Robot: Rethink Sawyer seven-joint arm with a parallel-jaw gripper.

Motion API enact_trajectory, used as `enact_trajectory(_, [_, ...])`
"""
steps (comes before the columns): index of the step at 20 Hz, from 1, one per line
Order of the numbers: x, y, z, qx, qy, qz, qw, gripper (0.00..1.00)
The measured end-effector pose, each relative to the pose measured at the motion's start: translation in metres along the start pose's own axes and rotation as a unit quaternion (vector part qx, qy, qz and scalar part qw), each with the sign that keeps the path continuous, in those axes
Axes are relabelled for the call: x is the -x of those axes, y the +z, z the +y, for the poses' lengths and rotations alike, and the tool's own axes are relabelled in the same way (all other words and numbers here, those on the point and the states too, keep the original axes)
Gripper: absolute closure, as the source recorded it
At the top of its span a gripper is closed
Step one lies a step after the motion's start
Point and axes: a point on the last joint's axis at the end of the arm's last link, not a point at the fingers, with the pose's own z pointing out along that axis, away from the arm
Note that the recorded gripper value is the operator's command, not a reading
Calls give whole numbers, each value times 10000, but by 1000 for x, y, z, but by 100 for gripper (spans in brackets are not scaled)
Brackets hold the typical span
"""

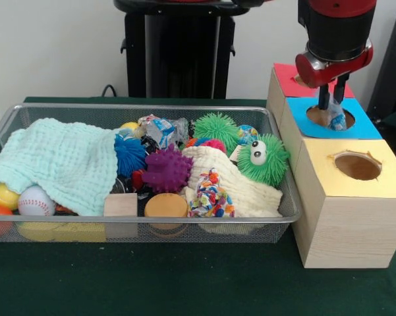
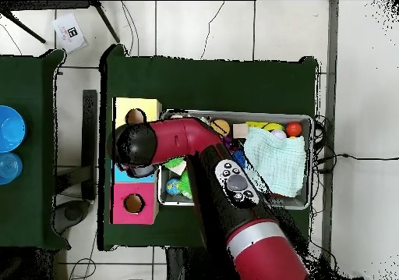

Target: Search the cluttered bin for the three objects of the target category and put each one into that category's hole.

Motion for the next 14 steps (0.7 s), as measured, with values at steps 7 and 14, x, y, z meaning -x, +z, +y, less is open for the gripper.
enact_trajectory(7, [1,17,5,22,-60,19,10000,100])
enact_trajectory(14, [2,18,6,-53,-138,6,9999,100])
